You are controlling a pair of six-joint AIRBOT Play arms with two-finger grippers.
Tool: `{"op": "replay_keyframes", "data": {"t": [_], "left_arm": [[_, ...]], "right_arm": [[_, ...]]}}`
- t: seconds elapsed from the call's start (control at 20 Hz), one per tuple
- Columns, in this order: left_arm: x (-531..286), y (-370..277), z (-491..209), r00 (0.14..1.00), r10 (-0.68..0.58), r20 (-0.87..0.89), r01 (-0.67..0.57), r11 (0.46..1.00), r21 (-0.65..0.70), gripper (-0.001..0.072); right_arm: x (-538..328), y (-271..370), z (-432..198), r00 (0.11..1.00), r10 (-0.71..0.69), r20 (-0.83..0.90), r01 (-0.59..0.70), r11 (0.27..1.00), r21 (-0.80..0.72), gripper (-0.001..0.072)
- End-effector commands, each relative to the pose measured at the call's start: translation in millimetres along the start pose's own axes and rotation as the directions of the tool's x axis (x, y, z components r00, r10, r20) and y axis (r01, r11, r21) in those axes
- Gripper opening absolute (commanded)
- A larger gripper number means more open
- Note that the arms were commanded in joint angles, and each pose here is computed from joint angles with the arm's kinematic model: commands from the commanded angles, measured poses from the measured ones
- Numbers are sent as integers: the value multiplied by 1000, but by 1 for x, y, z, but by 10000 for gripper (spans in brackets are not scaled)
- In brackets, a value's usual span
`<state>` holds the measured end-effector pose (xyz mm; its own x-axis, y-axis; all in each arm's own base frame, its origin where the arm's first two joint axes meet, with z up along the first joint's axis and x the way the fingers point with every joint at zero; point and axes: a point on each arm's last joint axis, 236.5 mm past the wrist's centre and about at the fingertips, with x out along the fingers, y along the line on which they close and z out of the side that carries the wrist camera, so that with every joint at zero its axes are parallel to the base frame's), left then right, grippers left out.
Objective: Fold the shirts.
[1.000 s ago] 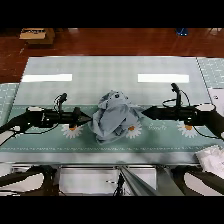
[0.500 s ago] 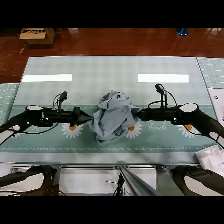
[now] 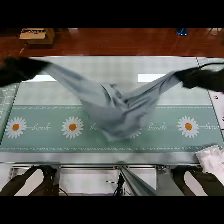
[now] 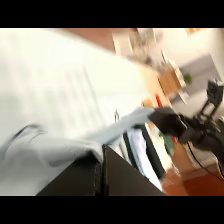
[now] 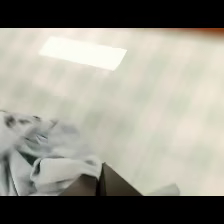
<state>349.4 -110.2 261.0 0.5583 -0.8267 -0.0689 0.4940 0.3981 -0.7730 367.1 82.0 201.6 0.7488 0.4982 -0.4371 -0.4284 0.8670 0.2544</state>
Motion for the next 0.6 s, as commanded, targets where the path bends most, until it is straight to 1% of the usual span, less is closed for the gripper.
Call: {"op": "replay_keyframes", "data": {"t": [0.0, 0.1, 0.2, 0.25, 0.4, 0.55], "left_arm": [[-47, -138, 67, 973, -11, 230, -68, 940, 334, 22], [-63, -213, 82, 942, -69, 328, -109, 863, 494, 22], [-77, -265, 88, 911, -92, 403, -165, 813, 558, 22], [-82, -278, 88, 901, -70, 427, -210, 792, 574, 22], [-96, -277, 80, 868, 103, 485, -399, 724, 562, 22], [-112, -238, 59, 813, 338, 475, -564, 658, 498, 22]], "right_arm": [[-99, 31, 103, 952, -98, 290, 130, 987, -93, 24], [-147, 64, 147, 899, -90, 429, 167, 975, -147, 24], [-189, 84, 180, 840, -106, 532, 231, 958, -172, 24], [-205, 92, 191, 817, -119, 565, 259, 950, -175, 24], [-241, 91, 202, 773, -220, 595, 384, 909, -163, 24], [-257, 65, 183, 767, -386, 513, 505, 856, -111, 24]]}}
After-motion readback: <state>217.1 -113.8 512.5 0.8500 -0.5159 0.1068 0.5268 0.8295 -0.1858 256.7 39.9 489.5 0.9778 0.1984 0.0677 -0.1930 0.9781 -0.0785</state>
